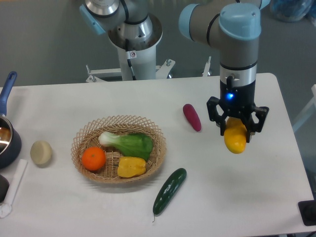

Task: Pick up the mango from the basket
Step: 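Lift the yellow mango up out of the basket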

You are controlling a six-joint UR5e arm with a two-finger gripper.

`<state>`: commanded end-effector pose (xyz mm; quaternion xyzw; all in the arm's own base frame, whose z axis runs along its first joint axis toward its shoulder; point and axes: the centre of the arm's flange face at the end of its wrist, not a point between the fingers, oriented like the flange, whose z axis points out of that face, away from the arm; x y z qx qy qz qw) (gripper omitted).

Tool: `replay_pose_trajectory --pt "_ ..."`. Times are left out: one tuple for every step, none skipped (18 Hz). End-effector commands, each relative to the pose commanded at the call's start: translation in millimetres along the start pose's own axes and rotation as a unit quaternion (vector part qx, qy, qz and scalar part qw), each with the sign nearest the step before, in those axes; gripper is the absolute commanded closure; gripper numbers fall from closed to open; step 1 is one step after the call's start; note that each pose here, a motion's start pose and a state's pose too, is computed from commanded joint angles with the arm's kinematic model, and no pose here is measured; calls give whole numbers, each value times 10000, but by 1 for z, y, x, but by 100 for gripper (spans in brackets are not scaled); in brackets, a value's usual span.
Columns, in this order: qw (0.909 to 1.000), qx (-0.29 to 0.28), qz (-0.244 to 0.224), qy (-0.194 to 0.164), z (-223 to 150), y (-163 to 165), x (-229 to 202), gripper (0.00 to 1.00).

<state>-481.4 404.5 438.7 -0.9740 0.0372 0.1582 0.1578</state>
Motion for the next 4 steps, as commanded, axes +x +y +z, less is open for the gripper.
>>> replay_pose_trajectory --pt "10000 24 1 3 -1 -1 0 39" --pt "10000 24 1 3 -1 -1 0 39" --pt "10000 21 0 9 0 0 1 39" --pt "10000 10 -15 54 3 2 4 39"
